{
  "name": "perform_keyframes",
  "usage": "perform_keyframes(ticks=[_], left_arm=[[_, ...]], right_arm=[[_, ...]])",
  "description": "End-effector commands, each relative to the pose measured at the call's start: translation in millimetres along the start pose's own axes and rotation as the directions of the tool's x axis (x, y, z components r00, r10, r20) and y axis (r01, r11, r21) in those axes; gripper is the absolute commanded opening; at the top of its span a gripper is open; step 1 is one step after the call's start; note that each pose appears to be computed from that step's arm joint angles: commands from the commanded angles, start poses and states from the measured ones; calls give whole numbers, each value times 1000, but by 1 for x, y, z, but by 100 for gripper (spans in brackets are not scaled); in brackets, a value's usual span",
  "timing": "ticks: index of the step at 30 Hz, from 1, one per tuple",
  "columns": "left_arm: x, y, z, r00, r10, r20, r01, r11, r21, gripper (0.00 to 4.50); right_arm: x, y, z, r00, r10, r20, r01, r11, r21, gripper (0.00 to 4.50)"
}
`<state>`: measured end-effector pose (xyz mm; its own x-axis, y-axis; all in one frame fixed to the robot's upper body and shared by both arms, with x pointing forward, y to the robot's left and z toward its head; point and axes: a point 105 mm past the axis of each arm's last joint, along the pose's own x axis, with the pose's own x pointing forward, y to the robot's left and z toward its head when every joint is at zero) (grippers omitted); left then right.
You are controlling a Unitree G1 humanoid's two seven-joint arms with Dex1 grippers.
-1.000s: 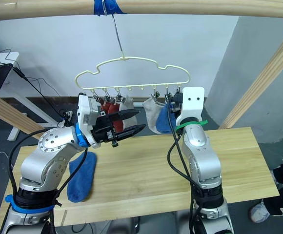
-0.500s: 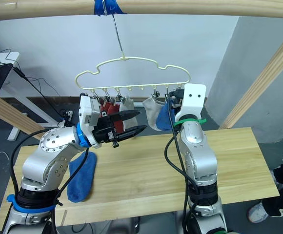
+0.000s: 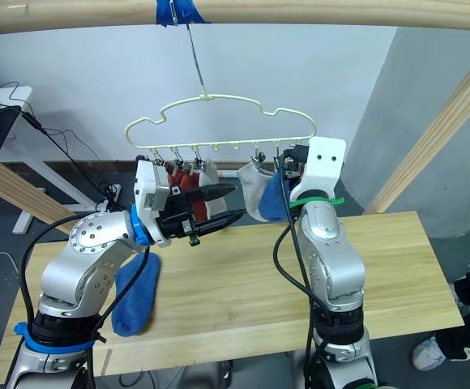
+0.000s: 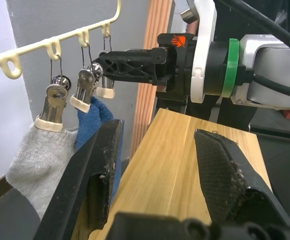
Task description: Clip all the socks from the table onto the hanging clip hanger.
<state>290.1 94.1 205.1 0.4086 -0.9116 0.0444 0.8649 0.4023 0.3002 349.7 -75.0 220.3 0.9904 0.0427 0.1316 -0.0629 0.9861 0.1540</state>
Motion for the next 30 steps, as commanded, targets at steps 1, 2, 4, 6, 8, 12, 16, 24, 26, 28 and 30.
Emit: perform_keyframes(ticks=[1,2,4,6,8,12,16,24,26,28,30], left_arm=[[2,-3,7,1000,-17,25,16,999,29,256],[2,-3,7,1000,-17,25,16,999,28,256],[2,-3,6,1000,-18,23,17,999,29,256],[2,-3,6,1000,-18,22,17,999,30,256],[2,-3,6,1000,-18,22,18,999,30,256],[2,-3,6,1000,-21,21,21,999,31,256],[2,-3,6,1000,-23,22,22,999,30,256],[4,-3,6,999,-25,24,24,999,33,256],[3,-4,5,999,-27,23,26,999,33,256],[3,-4,5,999,-26,23,26,999,33,256],[3,-4,5,999,-28,23,28,999,34,256]], right_arm=[[-6,18,18,998,37,59,-44,991,127,206],[-6,19,18,998,38,56,-45,990,134,206],[-6,20,17,998,35,44,-42,985,165,206],[-5,22,16,999,37,34,-43,980,194,206],[-6,23,17,998,41,36,-48,977,207,206],[-6,26,18,998,54,37,-61,973,223,206],[-7,29,20,997,68,45,-78,964,253,206],[-8,34,25,992,101,71,-117,954,278,206],[-8,35,25,992,103,70,-119,951,285,206],[-8,35,25,992,105,73,-121,950,286,206],[-8,35,25,992,104,75,-121,951,285,206]])
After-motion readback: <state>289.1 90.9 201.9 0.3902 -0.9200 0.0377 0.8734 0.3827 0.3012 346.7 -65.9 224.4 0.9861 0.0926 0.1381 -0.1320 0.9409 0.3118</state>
